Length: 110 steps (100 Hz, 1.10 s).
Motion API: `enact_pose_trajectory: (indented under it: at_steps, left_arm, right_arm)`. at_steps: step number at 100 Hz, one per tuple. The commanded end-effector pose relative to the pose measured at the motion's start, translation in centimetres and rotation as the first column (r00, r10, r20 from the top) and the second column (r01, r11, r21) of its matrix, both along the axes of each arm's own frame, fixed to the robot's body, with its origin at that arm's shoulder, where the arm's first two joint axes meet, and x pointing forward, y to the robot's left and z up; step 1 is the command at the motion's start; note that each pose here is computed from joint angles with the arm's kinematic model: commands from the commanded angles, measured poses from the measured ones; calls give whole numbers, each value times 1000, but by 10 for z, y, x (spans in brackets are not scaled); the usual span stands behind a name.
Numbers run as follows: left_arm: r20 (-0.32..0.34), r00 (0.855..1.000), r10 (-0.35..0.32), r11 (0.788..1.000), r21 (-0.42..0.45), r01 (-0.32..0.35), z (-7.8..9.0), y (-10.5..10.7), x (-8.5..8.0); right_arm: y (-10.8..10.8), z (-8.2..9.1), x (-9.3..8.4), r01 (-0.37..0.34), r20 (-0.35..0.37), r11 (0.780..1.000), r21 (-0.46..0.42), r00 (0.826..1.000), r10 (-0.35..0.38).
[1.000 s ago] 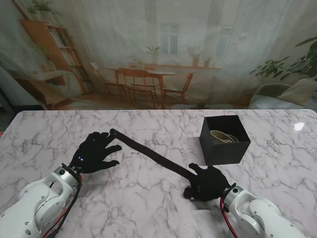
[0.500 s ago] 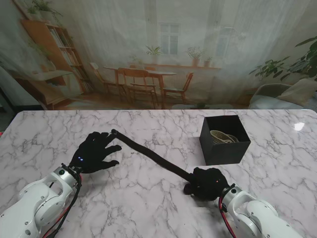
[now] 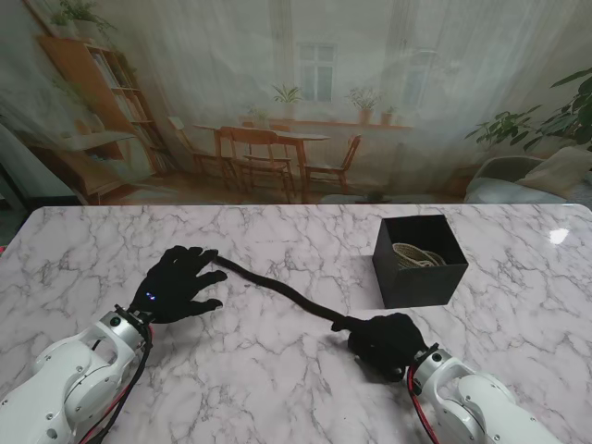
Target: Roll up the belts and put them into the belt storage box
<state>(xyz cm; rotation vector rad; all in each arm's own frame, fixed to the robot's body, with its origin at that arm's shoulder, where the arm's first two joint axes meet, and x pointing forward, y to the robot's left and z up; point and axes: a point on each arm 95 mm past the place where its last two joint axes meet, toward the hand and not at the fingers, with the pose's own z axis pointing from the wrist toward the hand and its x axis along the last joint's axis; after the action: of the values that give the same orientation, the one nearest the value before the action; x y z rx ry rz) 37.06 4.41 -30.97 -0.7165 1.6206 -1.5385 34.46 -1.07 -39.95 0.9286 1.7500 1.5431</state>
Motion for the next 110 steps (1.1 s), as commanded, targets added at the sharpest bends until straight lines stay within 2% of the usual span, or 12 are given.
enact_pose_trajectory:
  at_steps: [1, 23, 50, 64, 84, 93, 104, 110]
  left_arm:
    - [-12, 1000, -3, 1000, 4, 3, -2, -1, 0]
    - [-13, 1000, -4, 1000, 3, 4, -2, -2, 0]
    - [-16, 1000, -6, 1000, 2, 6, -2, -2, 1]
    - [-14, 1000, -6, 1000, 2, 6, -2, -2, 1]
    - [-12, 1000, -5, 1000, 3, 5, -2, -1, 0]
    - [-10, 1000, -3, 1000, 2, 3, -2, -1, 0]
    - [-8, 1000, -1, 1000, 2, 1, -2, 0, 0]
    - [-7, 1000, 0, 1000, 3, 0, -1, 0, 0]
  right_arm:
    - [2, -1, 0, 3, -2, 1000, 10, 1000, -3]
    - [4, 1, 1, 10, -21, 998, 57, 1000, -9]
    - [5, 3, 2, 15, -29, 998, 65, 999, -13]
    - [6, 9, -1, 10, -114, 999, 47, 994, -5]
    - [3, 25, -8, -21, -275, 1000, 21, 961, 26]
    - [0, 34, -10, -40, -351, 999, -9, 936, 34]
    - [-5, 42, -12, -65, -418, 996, -55, 908, 36]
    - [-6, 43, -12, -66, -427, 996, -67, 904, 32]
